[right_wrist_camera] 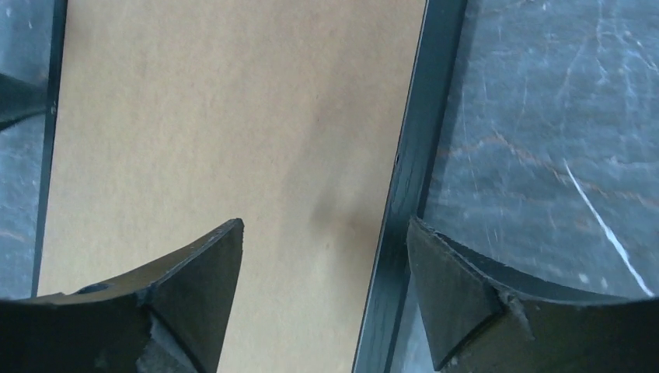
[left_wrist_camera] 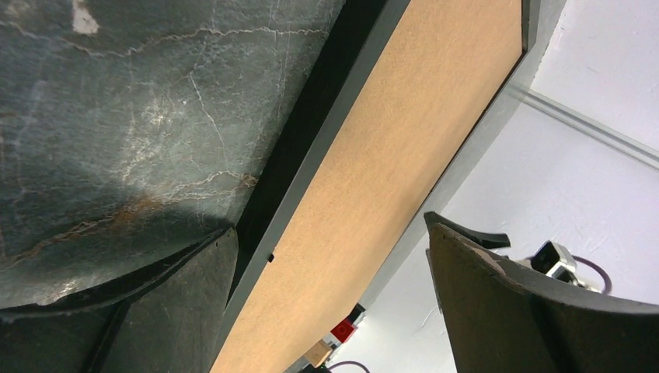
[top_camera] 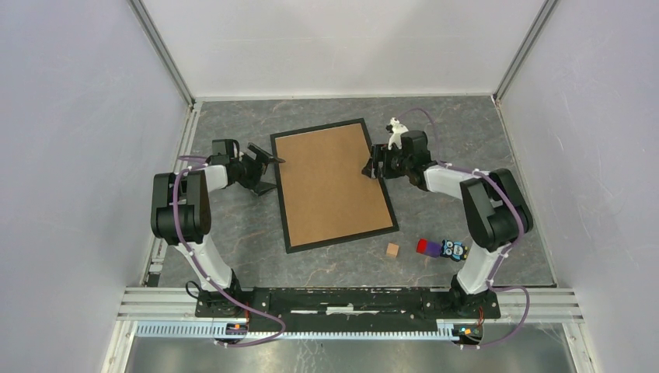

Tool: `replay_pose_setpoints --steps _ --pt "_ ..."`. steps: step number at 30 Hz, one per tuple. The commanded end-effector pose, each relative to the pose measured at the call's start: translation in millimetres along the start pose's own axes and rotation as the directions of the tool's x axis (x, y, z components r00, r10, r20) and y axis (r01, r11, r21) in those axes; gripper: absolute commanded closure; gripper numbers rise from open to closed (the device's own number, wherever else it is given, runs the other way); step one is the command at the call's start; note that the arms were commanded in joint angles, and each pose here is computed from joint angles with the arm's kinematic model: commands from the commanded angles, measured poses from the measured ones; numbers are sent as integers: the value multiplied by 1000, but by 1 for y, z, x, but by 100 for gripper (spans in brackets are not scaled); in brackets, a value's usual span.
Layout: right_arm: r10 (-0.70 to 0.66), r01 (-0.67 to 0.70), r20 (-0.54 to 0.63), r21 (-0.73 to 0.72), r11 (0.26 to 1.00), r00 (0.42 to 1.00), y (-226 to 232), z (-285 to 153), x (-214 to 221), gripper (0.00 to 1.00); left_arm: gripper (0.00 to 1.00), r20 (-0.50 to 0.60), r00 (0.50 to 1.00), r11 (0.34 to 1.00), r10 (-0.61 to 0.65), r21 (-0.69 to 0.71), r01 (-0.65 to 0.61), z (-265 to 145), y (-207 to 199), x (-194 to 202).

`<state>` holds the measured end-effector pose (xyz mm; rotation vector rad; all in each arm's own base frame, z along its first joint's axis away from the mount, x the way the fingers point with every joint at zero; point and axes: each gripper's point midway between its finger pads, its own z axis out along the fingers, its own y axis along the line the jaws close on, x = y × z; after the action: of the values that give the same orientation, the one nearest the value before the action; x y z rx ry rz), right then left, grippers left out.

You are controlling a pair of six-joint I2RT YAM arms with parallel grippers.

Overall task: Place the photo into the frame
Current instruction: Adjust the photo frame item on the photo frame.

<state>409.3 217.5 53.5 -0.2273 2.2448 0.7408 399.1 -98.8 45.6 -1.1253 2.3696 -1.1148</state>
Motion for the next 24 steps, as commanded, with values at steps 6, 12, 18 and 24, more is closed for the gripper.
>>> replay_pose_setpoints --steps 6,12,18,24 --pt "-345 349 -56 100 932 937 60 -75 25 9 0 -32 999 996 -36 -78 34 2 21 13" --pt "-535 554 -156 131 822 830 90 -101 77 7 0 -36 998 995 -51 -87 47 0 23 15" --pt "-657 682 -186 156 715 731 122 -107 109 7 0 -45 997 995 -57 -80 53 -1 22 17" --pt "-698 733 -223 207 648 681 130 -100 119 8 0 -52 996 996 -70 -64 66 -1 20 19"
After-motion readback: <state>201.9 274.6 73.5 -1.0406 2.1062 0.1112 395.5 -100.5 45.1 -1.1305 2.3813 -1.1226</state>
